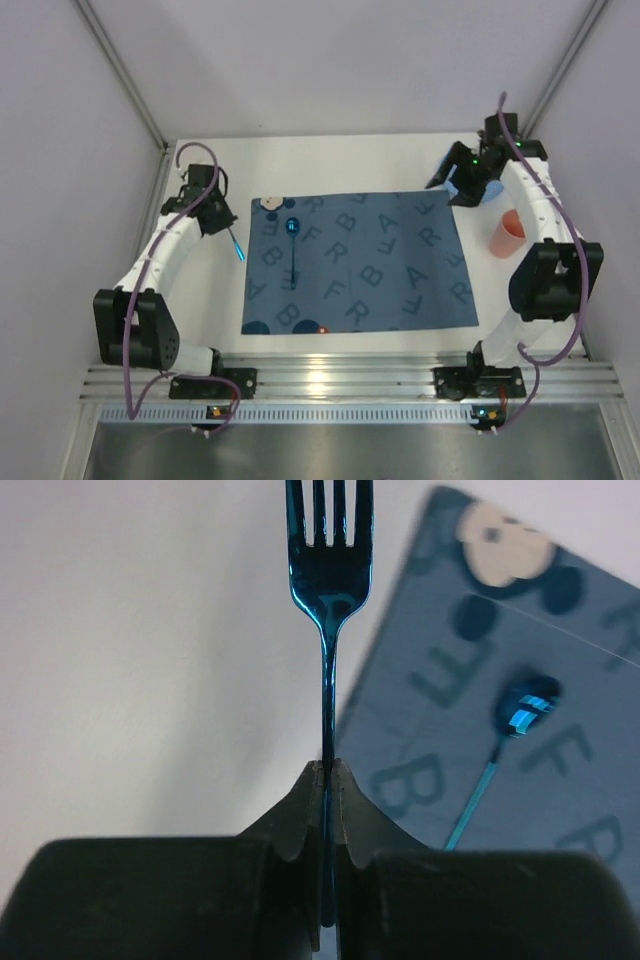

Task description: Set the dinner table for one person

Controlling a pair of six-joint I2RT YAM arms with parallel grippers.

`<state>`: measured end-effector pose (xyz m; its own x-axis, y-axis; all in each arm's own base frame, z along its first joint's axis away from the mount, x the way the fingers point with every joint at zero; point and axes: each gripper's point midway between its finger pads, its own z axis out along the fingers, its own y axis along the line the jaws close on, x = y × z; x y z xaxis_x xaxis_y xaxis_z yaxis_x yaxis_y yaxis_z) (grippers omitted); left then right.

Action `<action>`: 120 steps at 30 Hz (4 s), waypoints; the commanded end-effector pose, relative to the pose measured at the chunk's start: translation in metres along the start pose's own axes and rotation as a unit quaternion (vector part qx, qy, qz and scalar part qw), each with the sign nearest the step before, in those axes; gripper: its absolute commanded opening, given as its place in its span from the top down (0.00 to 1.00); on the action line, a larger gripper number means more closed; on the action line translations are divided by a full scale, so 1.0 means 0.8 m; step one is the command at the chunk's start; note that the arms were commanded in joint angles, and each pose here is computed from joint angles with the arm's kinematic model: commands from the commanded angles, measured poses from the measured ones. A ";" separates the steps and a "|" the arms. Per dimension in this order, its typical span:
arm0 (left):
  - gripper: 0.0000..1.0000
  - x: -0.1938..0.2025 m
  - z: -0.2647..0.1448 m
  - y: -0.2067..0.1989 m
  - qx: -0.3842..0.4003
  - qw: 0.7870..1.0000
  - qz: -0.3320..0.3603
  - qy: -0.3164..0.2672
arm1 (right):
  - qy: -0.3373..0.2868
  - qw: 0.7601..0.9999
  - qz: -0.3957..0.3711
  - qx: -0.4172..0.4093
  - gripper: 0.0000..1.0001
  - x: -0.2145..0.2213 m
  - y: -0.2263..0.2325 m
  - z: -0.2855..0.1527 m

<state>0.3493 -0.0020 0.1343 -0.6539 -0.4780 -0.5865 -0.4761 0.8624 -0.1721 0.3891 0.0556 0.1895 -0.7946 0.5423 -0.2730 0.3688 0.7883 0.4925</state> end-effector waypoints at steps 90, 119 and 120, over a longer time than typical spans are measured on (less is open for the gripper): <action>0.80 0.178 0.073 -0.146 0.072 0.959 0.242 0.129 | 0.123 0.980 -0.158 0.013 0.31 0.149 0.068 0.078; 1.00 0.092 -0.009 -0.227 0.141 0.965 0.202 0.094 | 0.068 0.986 -0.154 0.012 0.31 0.117 0.084 0.016; 1.00 0.090 -0.014 -0.234 0.151 0.964 0.199 0.093 | 0.057 0.987 -0.152 0.018 0.31 0.114 0.082 0.008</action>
<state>0.3834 -0.1837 0.0934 -0.8794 -0.0556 -0.4729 -0.0058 0.9943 -0.1063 0.3442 0.1717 0.1394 -0.9589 0.2073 -0.1940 0.1262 0.9233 0.3628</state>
